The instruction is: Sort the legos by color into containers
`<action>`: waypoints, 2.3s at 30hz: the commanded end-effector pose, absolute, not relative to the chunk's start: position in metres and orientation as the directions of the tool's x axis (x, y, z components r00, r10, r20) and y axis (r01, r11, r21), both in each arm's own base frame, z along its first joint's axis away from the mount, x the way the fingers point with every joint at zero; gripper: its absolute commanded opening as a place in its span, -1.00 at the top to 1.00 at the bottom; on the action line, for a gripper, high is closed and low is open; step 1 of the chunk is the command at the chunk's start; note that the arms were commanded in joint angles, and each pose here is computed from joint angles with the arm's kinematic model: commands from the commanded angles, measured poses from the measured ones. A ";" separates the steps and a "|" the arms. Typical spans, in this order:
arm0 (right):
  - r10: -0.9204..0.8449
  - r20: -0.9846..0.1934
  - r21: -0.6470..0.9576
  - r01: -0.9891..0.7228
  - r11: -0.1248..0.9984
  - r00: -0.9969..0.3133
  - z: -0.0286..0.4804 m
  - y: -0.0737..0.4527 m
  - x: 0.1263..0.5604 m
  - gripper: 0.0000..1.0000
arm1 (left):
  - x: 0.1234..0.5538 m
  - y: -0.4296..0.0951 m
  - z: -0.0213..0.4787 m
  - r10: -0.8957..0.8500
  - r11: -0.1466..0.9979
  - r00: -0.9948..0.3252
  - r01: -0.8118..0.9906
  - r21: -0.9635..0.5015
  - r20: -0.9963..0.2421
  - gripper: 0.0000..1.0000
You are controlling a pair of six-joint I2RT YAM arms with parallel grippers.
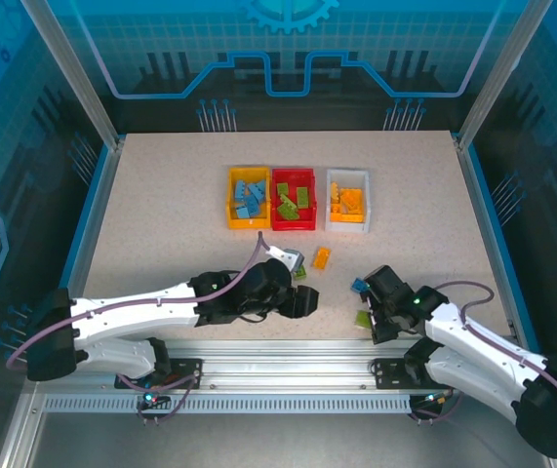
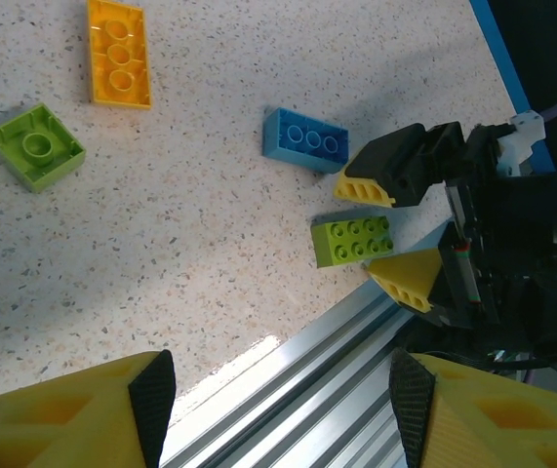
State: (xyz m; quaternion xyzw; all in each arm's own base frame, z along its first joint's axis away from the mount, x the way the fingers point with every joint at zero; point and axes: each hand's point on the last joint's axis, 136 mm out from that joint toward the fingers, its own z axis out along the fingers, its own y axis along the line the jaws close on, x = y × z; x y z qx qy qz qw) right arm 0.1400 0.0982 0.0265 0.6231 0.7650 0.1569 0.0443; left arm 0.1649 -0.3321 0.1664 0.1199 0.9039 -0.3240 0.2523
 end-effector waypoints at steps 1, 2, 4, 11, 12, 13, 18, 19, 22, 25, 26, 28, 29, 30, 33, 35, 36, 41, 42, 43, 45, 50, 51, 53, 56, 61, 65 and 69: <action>0.973 0.149 0.266 0.955 0.133 -0.177 0.019 0.096 0.139 -0.45 | 0.167 -0.338 0.176 0.060 0.758 -0.823 0.406 -0.510 -0.565 -0.27; 0.973 0.152 0.256 0.958 0.132 -0.174 0.017 0.096 0.139 -0.42 | 0.167 -0.338 0.177 0.060 0.758 -0.823 0.406 -0.511 -0.566 -0.27; 0.974 0.158 0.241 0.963 0.123 -0.164 0.013 0.095 0.137 -0.33 | 0.168 -0.338 0.179 0.057 0.757 -0.819 0.408 -0.511 -0.570 -0.27; 0.979 0.131 0.232 0.965 0.123 -0.156 0.008 0.091 0.142 0.10 | 0.172 -0.329 0.187 0.032 0.772 -0.806 0.395 -0.497 -0.591 -0.27; 0.978 0.130 0.232 0.964 0.129 -0.162 0.007 0.092 0.143 0.22 | 0.173 -0.325 0.188 0.022 0.779 -0.804 0.386 -0.494 -0.594 -0.27; 0.977 0.130 0.234 0.963 0.135 -0.169 0.007 0.093 0.144 0.29 | 0.174 -0.322 0.189 0.011 0.785 -0.803 0.376 -0.492 -0.596 -0.28; 0.954 0.024 0.353 0.895 0.272 -0.300 0.046 0.093 0.168 0.61 | 0.188 -0.299 0.214 -0.063 0.790 -0.790 0.334 -0.514 -0.610 -0.32; 0.938 -0.030 0.397 0.857 0.329 -0.346 0.064 0.093 0.177 0.64 | 0.193 -0.290 0.220 -0.083 0.796 -0.788 0.316 -0.516 -0.610 -0.33; 0.861 -0.177 0.472 0.727 0.500 -0.477 0.111 0.103 0.200 0.64 | 0.206 -0.266 0.237 -0.139 0.802 -0.777 0.275 -0.530 -0.613 -0.34; 0.722 -0.290 0.490 0.550 0.676 -0.629 0.150 0.136 0.230 0.61 | 0.220 -0.241 0.249 -0.201 0.809 -0.775 0.214 -0.548 -0.600 -0.37; 0.664 -0.322 0.489 0.482 0.727 -0.674 0.163 0.151 0.243 0.59 | 0.225 -0.234 0.252 -0.218 0.810 -0.777 0.193 -0.553 -0.590 -0.37; 0.541 -0.382 0.450 0.360 0.817 -0.749 0.178 0.177 0.268 0.59 | 0.233 -0.225 0.256 -0.244 0.811 -0.780 0.162 -0.562 -0.577 -0.37; 0.467 -0.421 0.427 0.284 0.859 -0.778 0.186 0.193 0.283 0.58 | 0.236 -0.224 0.259 -0.253 0.807 -0.777 0.160 -0.569 -0.576 -0.38; 0.399 -0.448 0.393 0.225 0.892 -0.800 0.190 0.206 0.298 0.59 | 0.239 -0.223 0.261 -0.263 0.803 -0.774 0.156 -0.575 -0.576 -0.38; 0.241 -0.494 0.314 0.087 0.945 -0.836 0.192 0.239 0.343 0.62 | 0.246 -0.224 0.265 -0.296 0.787 -0.772 0.138 -0.602 -0.563 -0.38; 0.171 -0.486 0.279 0.033 0.960 -0.857 0.184 0.255 0.371 0.61 | 0.251 -0.225 0.264 -0.311 0.782 -0.771 0.124 -0.610 -0.556 -0.37; 0.139 -0.480 0.256 0.013 0.966 -0.866 0.178 0.261 0.386 0.60 | 0.253 -0.226 0.262 -0.317 0.782 -0.772 0.116 -0.613 -0.551 -0.38; 0.098 -0.407 0.179 0.026 0.984 -0.908 0.140 0.264 0.442 0.61 | 0.256 -0.231 0.257 -0.331 0.771 -0.776 0.106 -0.628 -0.537 -0.37; 0.098 -0.390 0.181 0.028 0.983 -0.916 0.132 0.266 0.450 0.61 | 0.257 -0.232 0.255 -0.330 0.770 -0.778 0.106 -0.629 -0.535 -0.36; 0.098 -0.380 0.181 0.030 0.983 -0.920 0.127 0.266 0.457 0.61 | 0.257 -0.232 0.254 -0.331 0.769 -0.778 0.105 -0.630 -0.534 -0.37; 0.098 -0.362 0.163 0.041 0.986 -0.927 0.115 0.265 0.468 0.60 | 0.256 -0.232 0.251 -0.329 0.770 -0.783 0.102 -0.630 -0.529 -0.37; 0.089 -0.325 0.164 0.037 0.986 -0.942 0.091 0.271 0.483 0.48 | 0.254 -0.232 0.245 -0.325 0.772 -0.791 0.095 -0.628 -0.519 -0.37; 0.085 -0.324 0.165 0.032 0.986 -0.942 0.089 0.273 0.484 0.44 | 0.254 -0.232 0.244 -0.323 0.772 -0.792 0.095 -0.628 -0.517 -0.37; 0.081 -0.326 0.171 0.025 0.985 -0.942 0.089 0.275 0.487 0.29 | 0.253 -0.232 0.242 -0.321 0.774 -0.795 0.093 -0.627 -0.514 -0.37; 0.082 -0.336 0.190 0.017 0.982 -0.938 0.096 0.279 0.488 0.04 | 0.253 -0.232 0.237 -0.314 0.778 -0.801 0.091 -0.622 -0.510 -0.37; 0.069 -0.384 0.201 -0.010 0.980 -0.921 0.123 0.286 0.481 -0.08 | 0.251 -0.233 0.224 -0.305 0.785 -0.814 0.080 -0.614 -0.495 -0.37; 0.074 -0.450 0.205 -0.022 0.978 -0.890 0.159 0.286 0.472 -0.06 | 0.249 -0.233 0.215 -0.298 0.791 -0.824 0.069 -0.608 -0.482 -0.37; 0.069 -0.549 0.204 -0.054 0.977 -0.833 0.207 0.283 0.457 -0.05 | 0.247 -0.230 0.206 -0.299 0.801 -0.834 0.045 -0.597 -0.463 -0.37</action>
